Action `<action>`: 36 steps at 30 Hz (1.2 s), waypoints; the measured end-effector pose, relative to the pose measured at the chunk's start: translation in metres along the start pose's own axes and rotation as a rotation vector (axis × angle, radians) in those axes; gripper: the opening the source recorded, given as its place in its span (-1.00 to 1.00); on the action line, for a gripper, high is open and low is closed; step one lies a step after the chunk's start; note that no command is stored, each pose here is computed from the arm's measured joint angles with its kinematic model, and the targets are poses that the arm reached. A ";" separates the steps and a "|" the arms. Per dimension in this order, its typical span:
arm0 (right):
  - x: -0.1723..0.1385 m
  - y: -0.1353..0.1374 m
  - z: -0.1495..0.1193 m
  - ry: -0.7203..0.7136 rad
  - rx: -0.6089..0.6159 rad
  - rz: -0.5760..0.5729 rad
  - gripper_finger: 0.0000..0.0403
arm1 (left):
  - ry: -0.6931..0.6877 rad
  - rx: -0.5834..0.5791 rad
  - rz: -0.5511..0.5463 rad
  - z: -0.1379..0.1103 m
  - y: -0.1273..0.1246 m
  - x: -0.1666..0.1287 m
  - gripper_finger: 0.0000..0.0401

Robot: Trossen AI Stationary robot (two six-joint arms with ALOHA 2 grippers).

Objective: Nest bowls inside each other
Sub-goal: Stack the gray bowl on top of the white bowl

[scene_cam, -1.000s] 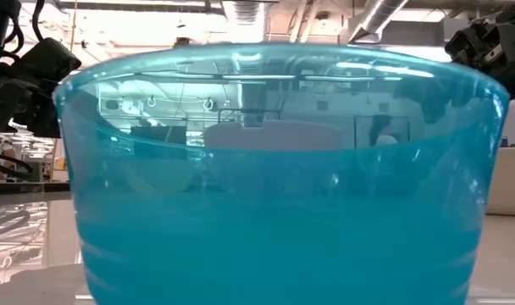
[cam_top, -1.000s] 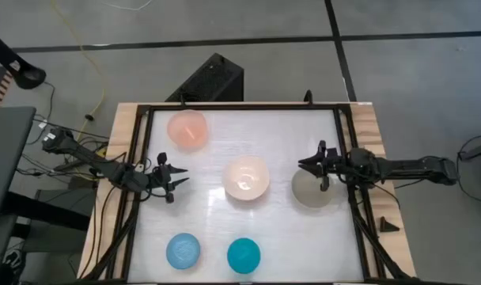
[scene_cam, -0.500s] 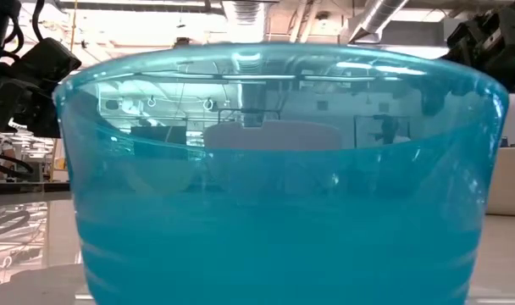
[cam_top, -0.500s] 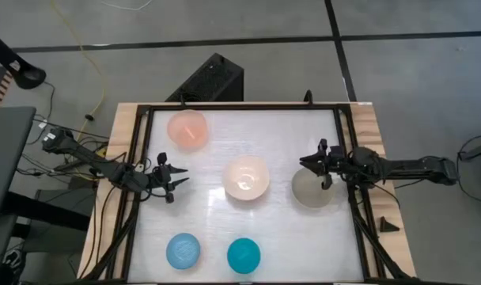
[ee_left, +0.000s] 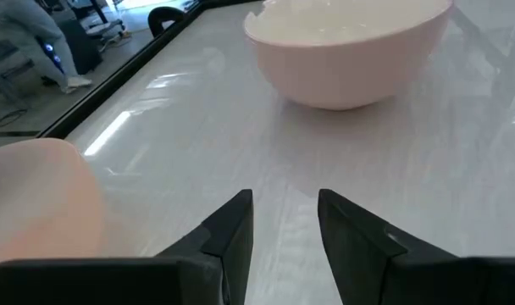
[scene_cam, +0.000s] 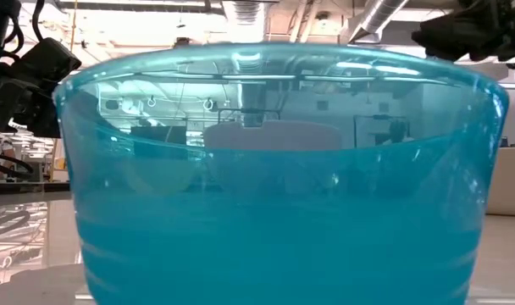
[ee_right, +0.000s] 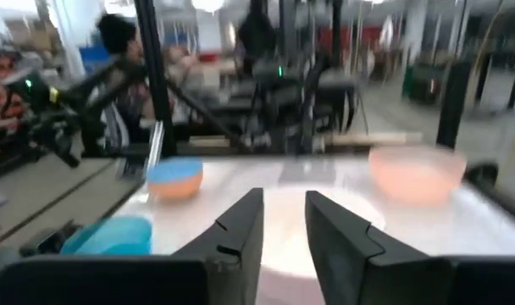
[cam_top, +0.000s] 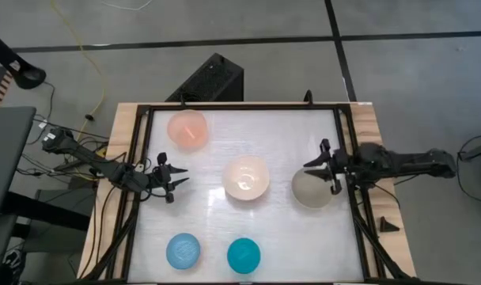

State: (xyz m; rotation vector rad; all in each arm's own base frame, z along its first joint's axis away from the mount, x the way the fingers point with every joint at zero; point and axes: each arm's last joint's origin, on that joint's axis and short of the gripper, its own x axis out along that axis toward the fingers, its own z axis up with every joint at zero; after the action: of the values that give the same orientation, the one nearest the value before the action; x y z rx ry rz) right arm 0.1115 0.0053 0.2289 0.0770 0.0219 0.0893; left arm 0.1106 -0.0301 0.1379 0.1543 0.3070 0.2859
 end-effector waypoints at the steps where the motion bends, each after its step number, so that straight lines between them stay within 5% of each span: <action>1: 0.000 0.001 0.002 0.037 0.020 0.001 -0.30 | 0.000 0.000 0.000 0.000 0.000 0.000 -0.37; 13: 0.023 0.016 -0.002 0.600 0.295 -0.017 0.05 | 0.000 0.000 0.000 0.000 0.000 0.000 -0.37; 20: 0.041 0.034 -0.030 0.859 0.407 -0.015 0.03 | 0.000 0.000 0.000 0.000 0.000 0.000 -0.37; 31: 0.064 0.058 -0.068 1.069 0.427 -0.054 0.02 | -0.001 -0.001 0.000 0.000 0.000 0.000 -0.37; 36: 0.075 0.058 -0.084 1.126 0.407 -0.116 -0.28 | -0.002 -0.001 0.000 0.000 0.000 0.000 -0.37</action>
State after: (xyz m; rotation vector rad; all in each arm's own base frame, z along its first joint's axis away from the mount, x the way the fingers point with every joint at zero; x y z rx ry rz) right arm 0.1787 0.0764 0.1483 0.4237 1.1706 0.0008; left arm 0.1107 -0.0301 0.1381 0.1532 0.3052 0.2858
